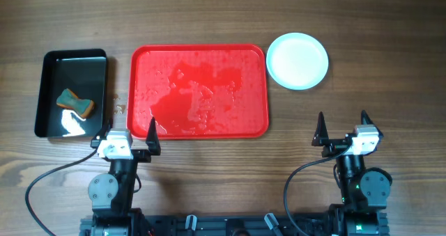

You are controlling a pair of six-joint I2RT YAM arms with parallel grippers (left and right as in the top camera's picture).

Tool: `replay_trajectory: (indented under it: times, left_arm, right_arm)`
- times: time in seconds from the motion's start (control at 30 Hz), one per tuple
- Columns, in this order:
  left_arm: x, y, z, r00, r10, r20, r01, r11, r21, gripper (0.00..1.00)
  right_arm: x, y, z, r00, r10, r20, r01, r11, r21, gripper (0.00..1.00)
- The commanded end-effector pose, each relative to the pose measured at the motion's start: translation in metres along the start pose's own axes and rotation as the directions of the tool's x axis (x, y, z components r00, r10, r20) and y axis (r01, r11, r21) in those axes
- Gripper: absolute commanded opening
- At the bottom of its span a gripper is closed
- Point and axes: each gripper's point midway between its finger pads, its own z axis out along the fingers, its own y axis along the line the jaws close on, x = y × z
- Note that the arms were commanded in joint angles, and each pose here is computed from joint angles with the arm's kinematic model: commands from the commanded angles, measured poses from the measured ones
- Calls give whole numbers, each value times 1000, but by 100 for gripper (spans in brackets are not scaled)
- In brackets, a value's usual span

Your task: Clean dirty plates on tray and stack at the side

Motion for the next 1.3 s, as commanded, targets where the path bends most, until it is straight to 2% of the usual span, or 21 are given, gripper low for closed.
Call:
replay_trajectory:
  times: [0.0, 0.7, 0.83, 1.27]
  left_arm:
    - [2, 3, 0, 1000, 5, -2, -5, 1000, -16, 100]
    - [1, 9, -1, 1000, 5, 0, -5, 998, -56, 100]
    - [0, 17, -1, 999, -48, 10, 48, 994, -100, 100]
    - [0, 15, -1, 1000, -9, 5, 9, 996, -91, 100]
  right_arm:
    - [-2, -4, -1, 1000, -18, 8, 18, 1000, 21, 100]
    - [-2, -4, -1, 1000, -17, 8, 17, 1000, 21, 100]
    - [-2, -4, -1, 1000, -17, 8, 17, 1000, 21, 100]
    - [-2, -4, -1, 1000, -18, 8, 18, 1000, 21, 100]
